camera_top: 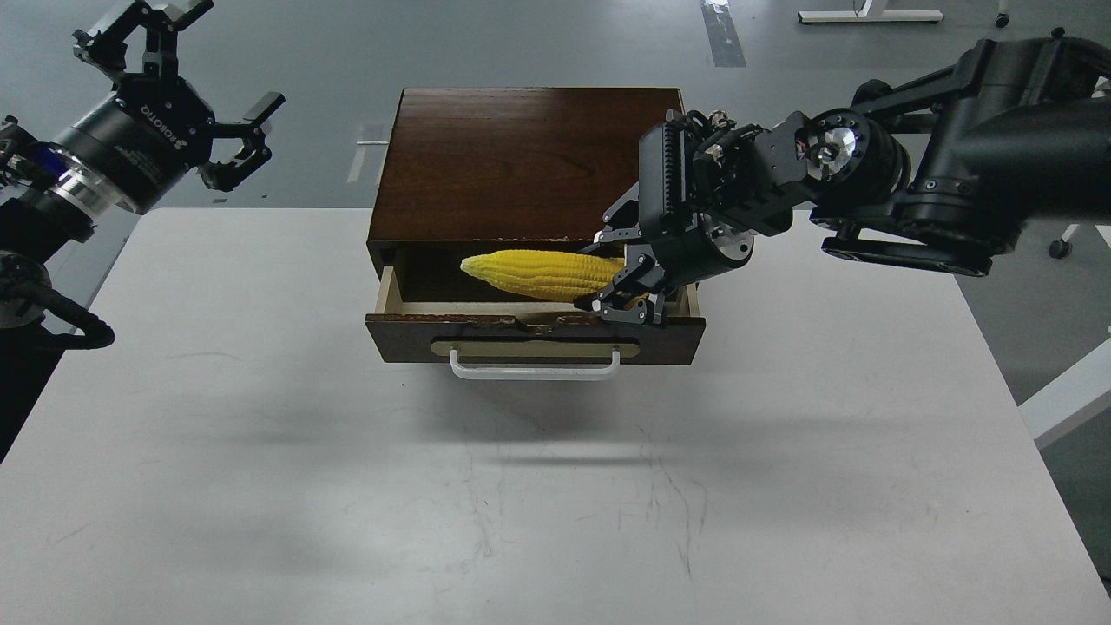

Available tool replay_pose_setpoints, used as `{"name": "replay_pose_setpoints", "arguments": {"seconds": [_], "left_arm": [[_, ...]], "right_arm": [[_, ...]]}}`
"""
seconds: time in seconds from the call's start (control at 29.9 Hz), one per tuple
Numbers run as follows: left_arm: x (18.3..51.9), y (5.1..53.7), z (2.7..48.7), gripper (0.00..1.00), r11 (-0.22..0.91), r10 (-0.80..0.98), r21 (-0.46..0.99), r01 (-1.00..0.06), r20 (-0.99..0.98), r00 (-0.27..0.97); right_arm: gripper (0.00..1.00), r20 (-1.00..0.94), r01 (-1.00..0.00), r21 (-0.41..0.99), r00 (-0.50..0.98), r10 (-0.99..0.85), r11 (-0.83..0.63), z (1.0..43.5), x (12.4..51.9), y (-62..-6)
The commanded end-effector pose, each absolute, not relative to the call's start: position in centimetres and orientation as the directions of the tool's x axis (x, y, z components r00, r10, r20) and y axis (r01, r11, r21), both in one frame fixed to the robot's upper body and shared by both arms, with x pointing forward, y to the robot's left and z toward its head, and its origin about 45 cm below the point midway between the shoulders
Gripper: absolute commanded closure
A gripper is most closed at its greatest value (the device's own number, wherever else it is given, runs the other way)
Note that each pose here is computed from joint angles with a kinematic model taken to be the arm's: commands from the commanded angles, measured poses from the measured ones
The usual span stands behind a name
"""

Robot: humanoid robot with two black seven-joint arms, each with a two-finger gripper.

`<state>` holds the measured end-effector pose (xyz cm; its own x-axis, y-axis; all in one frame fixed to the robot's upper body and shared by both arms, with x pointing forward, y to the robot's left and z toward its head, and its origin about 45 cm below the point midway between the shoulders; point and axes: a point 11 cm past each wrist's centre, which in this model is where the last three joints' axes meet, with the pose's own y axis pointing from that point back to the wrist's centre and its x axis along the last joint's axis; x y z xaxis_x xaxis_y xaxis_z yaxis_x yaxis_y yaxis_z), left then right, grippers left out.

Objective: Put corn in drawer with both arms
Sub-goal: 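Lower the corn into the open drawer and open the right gripper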

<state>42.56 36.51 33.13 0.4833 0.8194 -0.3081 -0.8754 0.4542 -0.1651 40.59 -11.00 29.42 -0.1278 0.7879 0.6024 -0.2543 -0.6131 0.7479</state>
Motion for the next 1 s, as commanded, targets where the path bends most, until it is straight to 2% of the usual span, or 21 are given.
{"name": "replay_pose_setpoints", "arguments": {"seconds": [0.0, 0.2, 0.6, 0.97], "left_arm": [[42.56, 36.51, 33.13, 0.02, 0.454, 0.819, -0.165, -0.875, -0.308, 0.483], [42.56, 36.51, 33.13, 0.02, 0.454, 0.819, -0.165, -0.875, -0.308, 0.483], [42.56, 36.51, 33.13, 0.02, 0.454, 0.819, -0.165, -0.875, -0.308, 0.483], [42.56, 36.51, 33.13, 0.02, 0.454, 0.819, -0.165, -0.875, -0.308, 0.483]], "right_arm": [[0.49, 0.603, -0.253, 0.748, -0.127, 0.788, -0.613, 29.39, 40.54, -10.98], [0.48, 0.603, -0.250, 0.749, -0.128, 0.788, -0.614, 29.34, 40.48, -10.92], [0.37, 0.604, -0.245, 0.750, -0.126, 0.787, -0.614, 29.21, 40.35, -10.85], [0.37, 0.605, -0.245, 0.749, -0.125, 0.786, -0.616, 29.26, 40.33, -10.81]]}}
